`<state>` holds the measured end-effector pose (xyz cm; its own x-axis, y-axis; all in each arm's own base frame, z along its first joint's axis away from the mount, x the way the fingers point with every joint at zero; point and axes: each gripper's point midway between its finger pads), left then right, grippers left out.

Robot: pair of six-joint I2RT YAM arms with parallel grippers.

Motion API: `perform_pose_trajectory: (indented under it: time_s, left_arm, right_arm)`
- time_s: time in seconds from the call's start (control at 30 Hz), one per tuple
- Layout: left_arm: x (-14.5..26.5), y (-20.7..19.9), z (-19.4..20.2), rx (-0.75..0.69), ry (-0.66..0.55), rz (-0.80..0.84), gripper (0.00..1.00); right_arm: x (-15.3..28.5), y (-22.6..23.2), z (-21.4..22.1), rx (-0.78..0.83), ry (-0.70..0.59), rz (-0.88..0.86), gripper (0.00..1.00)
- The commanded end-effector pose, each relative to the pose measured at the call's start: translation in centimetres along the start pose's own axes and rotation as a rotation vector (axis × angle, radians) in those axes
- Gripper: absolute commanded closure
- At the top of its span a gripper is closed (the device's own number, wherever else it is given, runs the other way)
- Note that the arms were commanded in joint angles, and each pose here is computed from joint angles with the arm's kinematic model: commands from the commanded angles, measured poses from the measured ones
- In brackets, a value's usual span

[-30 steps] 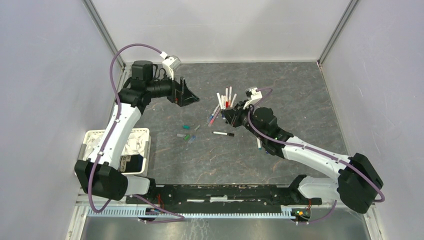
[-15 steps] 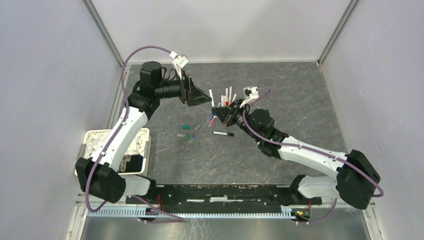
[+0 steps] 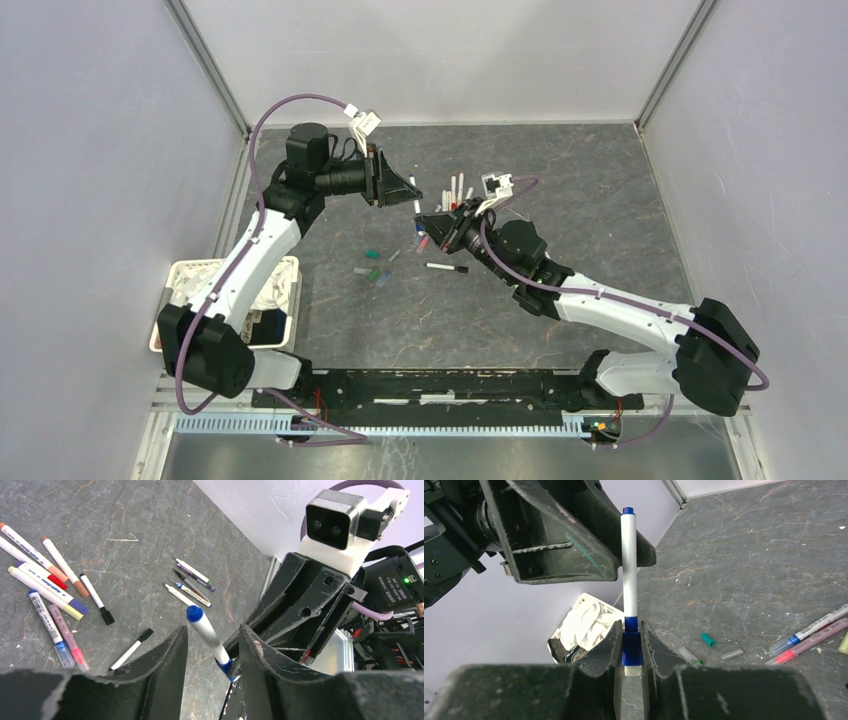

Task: Open the pen caps
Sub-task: Pick up the pen from the center of the board.

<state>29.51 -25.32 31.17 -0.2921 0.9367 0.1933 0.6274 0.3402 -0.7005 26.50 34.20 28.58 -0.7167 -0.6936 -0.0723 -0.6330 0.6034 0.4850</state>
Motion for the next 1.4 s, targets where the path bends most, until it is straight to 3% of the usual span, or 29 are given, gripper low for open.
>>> perform_pose_trajectory:
  time_s: [0.0, 0.17, 0.3, 0.33, 0.47, 0.63, 0.77, 0.9, 1.17, 1.37]
  left_arm:
    - [-0.2, -1.1, -0.4, 0.024, 0.002, 0.057, 0.54]
    - [-0.2, -1.3, -0.1, 0.023, 0.011, 0.073, 0.68]
    - [-0.1, -1.2, 0.2, 0.006, 0.022, 0.072, 0.96]
    - [-0.1, -1.2, 0.3, 0.004, 0.026, 0.070, 0.97]
    - [-0.1, -1.3, 0.6, 0.001, 0.058, 0.081, 0.98]
    - [0.3, -1.5, 1.2, -0.098, 0.132, 0.085, 0.98]
    - [0.8, -1.3, 2.9, -0.228, 0.205, 0.076, 0.98]
    - [1.1, -1.9, 5.2, -0.322, 0.290, 0.107, 0.98]
    - [0.8, -4.1, 7.5, -0.375, 0.361, 0.168, 0.98]
    - [0.9, -4.4, 7.4, -0.381, 0.369, 0.177, 0.98]
  right_arm:
    - [-0.8, 2.0, -2.5, -0.013, -0.077, -0.036, 1.00]
    - [-1.2, 2.4, -2.7, -0.005, -0.079, -0.040, 1.00]
    - [-1.1, 2.7, -2.7, 0.000, -0.075, -0.050, 1.00]
    - [-1.2, 2.8, -2.6, 0.003, -0.070, -0.055, 0.96]
    - [-1.2, 3.5, -2.2, 0.048, -0.020, -0.084, 0.67]
    - [0.3, 3.3, -3.5, 0.136, -0.004, -0.101, 0.49]
    - [1.6, 2.2, -5.7, 0.160, 0.005, -0.107, 0.45]
    - [1.8, 2.1, -6.6, 0.146, 0.027, -0.132, 0.48]
    - [1.8, 4.9, -5.4, 0.067, 0.056, -0.310, 0.54]
    - [3.2, 4.0, -5.0, 0.150, 0.059, -0.302, 0.42]
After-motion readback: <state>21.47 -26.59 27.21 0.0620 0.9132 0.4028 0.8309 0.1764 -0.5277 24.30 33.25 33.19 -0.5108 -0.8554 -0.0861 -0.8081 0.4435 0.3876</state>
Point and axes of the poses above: each gripper's point midway between its finger pads, its own x axis back along the fingers, its own y axis along the line the jaws close on, z = x × y, and after that the axes turned 10 degrees about x, right-handed
